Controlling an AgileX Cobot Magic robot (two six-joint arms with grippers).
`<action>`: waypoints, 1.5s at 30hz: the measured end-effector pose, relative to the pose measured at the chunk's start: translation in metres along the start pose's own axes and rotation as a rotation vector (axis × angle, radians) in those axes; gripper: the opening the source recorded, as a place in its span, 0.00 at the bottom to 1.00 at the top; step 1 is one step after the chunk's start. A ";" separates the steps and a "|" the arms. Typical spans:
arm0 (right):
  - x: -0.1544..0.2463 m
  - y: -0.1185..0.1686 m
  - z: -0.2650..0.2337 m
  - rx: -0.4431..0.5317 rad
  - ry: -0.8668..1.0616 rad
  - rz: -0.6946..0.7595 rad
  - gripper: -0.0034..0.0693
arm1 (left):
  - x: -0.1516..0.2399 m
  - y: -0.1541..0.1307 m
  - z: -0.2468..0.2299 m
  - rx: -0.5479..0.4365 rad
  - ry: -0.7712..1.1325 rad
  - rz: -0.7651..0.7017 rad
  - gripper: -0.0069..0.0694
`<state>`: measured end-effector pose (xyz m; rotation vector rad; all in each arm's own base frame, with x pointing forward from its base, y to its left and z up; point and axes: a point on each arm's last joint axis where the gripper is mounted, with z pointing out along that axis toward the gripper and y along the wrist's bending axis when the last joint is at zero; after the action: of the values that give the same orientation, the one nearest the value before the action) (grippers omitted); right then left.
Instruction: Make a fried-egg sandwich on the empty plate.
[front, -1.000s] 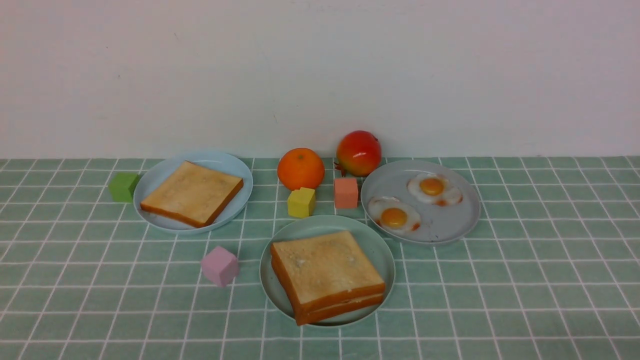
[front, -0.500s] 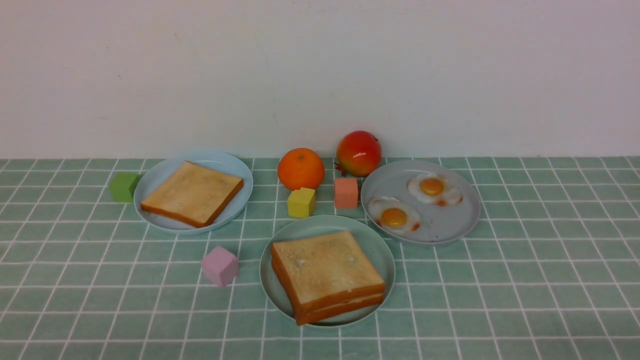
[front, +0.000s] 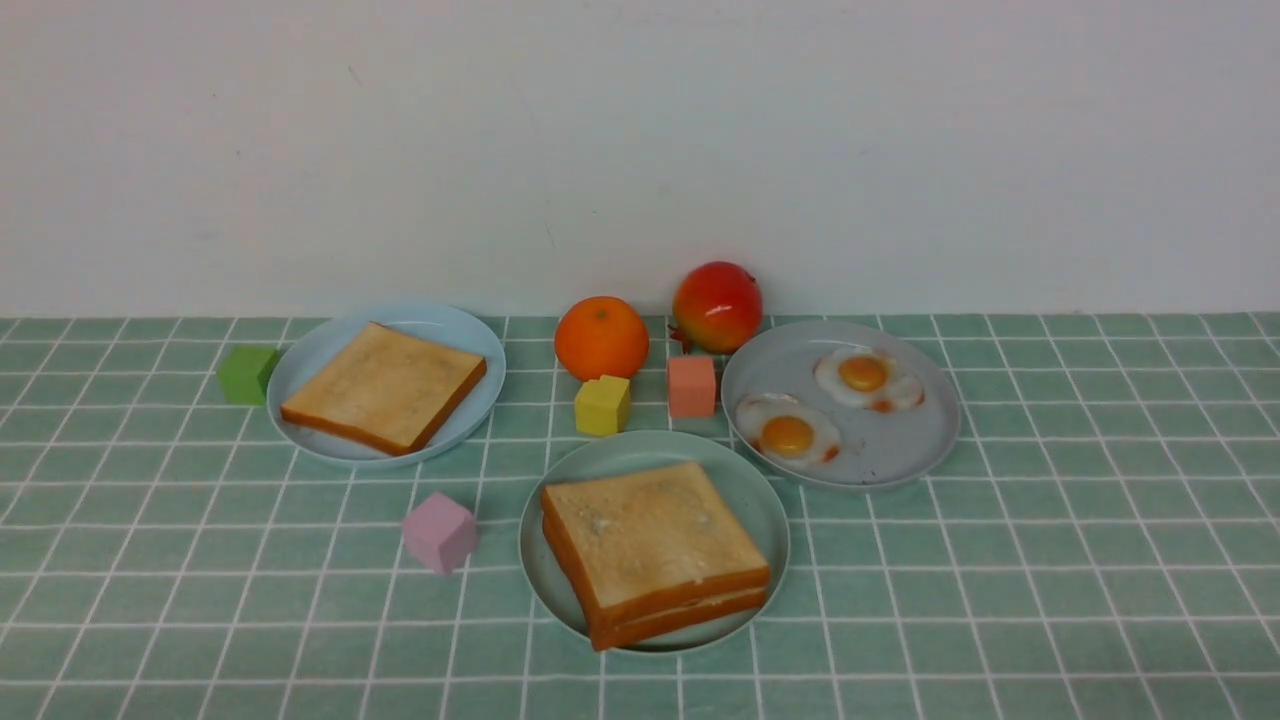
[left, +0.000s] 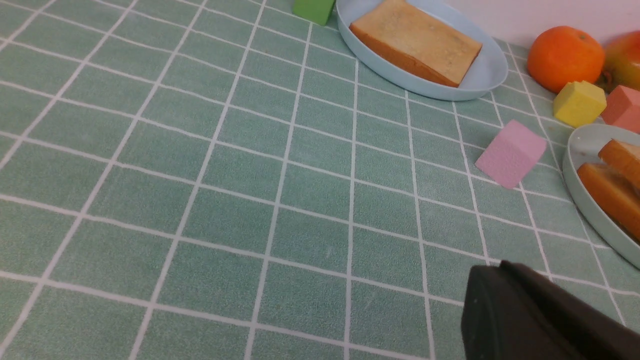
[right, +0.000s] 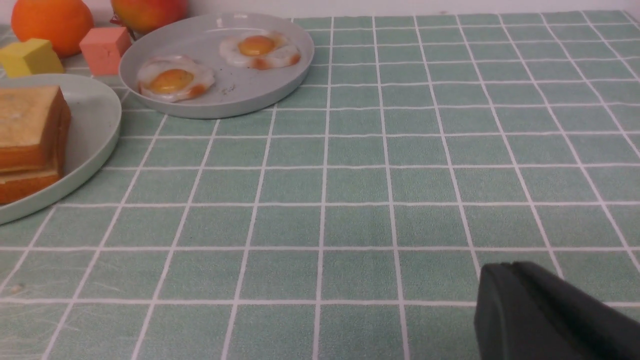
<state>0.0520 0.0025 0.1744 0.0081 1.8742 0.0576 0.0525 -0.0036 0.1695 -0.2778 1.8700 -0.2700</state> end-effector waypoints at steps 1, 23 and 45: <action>0.000 0.000 0.000 0.000 0.000 0.000 0.06 | 0.000 0.000 0.000 0.001 -0.001 -0.001 0.07; 0.000 0.000 0.000 0.000 0.000 -0.001 0.10 | 0.000 0.000 0.000 0.001 -0.002 -0.001 0.07; 0.000 0.000 0.000 0.000 0.000 -0.001 0.14 | 0.000 0.000 0.000 0.001 -0.002 -0.002 0.07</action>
<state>0.0520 0.0025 0.1744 0.0073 1.8742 0.0571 0.0526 -0.0037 0.1697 -0.2788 1.8679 -0.2720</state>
